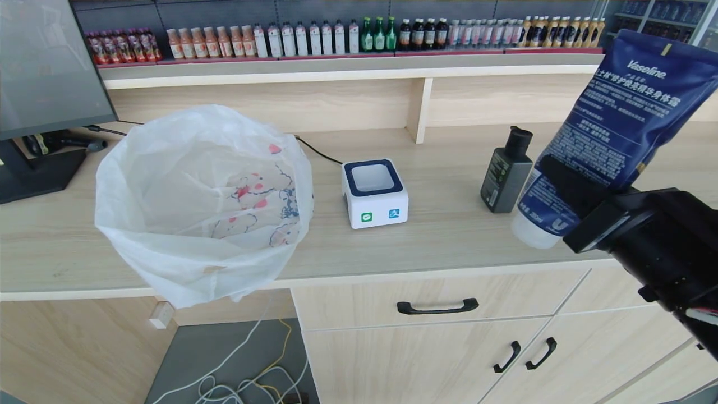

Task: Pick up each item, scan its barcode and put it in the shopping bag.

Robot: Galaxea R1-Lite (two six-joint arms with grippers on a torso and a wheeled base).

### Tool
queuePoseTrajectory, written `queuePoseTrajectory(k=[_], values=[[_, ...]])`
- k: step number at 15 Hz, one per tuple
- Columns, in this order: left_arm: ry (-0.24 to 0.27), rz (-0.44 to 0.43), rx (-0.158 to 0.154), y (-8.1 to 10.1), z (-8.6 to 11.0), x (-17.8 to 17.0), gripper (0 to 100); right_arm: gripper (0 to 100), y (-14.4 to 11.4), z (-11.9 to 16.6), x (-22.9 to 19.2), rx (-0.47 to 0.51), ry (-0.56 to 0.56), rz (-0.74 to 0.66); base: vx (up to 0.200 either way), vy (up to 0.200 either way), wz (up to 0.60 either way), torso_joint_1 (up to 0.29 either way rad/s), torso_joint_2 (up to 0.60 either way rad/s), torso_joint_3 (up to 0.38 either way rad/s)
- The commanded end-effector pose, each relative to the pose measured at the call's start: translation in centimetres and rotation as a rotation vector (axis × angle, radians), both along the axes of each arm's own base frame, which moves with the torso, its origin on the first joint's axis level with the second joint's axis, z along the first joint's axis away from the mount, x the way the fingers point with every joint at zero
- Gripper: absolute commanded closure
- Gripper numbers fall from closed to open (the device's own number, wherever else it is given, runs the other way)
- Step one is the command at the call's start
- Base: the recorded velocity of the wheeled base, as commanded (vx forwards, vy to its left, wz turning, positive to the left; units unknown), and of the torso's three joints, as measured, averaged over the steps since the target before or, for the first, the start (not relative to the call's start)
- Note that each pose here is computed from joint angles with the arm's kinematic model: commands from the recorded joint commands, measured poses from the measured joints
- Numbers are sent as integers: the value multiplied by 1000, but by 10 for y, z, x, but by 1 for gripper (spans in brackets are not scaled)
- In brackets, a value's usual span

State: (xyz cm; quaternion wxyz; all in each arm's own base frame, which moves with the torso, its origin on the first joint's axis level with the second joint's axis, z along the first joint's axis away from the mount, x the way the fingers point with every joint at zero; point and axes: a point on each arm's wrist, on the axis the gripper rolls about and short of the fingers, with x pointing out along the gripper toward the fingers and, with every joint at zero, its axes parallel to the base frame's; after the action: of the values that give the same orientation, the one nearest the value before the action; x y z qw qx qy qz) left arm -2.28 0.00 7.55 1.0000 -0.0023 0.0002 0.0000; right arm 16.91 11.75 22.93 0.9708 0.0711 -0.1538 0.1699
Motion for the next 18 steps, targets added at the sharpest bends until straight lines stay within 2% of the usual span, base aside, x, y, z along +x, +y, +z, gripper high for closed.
queuePoseTrajectory(k=[1,4,7,9,11,15,18], values=[[0,0,-1,0,0,0,0,100,-8,2,-11,14,-14,4,0,0,0,0,0,0],[0,0,-1,0,0,0,0,100,-14,-11,-32,-7,4,100,0,0,0,0,0,0],[0,0,0,0,0,0,0,100,-12,-7,-46,70,8,190,0,0,0,0,0,0],[0,0,-1,0,0,0,0,100,-10,-8,-48,96,24,271,0,0,0,0,0,0],[0,0,0,0,0,0,0,100,-10,-17,-51,81,54,349,0,0,0,0,0,0],[0,0,-1,0,0,0,0,100,-5,-19,-57,80,78,603,0,0,0,0,0,0],[0,0,0,0,0,0,0,100,-5,-22,-58,124,130,661,0,0,0,0,0,0]])
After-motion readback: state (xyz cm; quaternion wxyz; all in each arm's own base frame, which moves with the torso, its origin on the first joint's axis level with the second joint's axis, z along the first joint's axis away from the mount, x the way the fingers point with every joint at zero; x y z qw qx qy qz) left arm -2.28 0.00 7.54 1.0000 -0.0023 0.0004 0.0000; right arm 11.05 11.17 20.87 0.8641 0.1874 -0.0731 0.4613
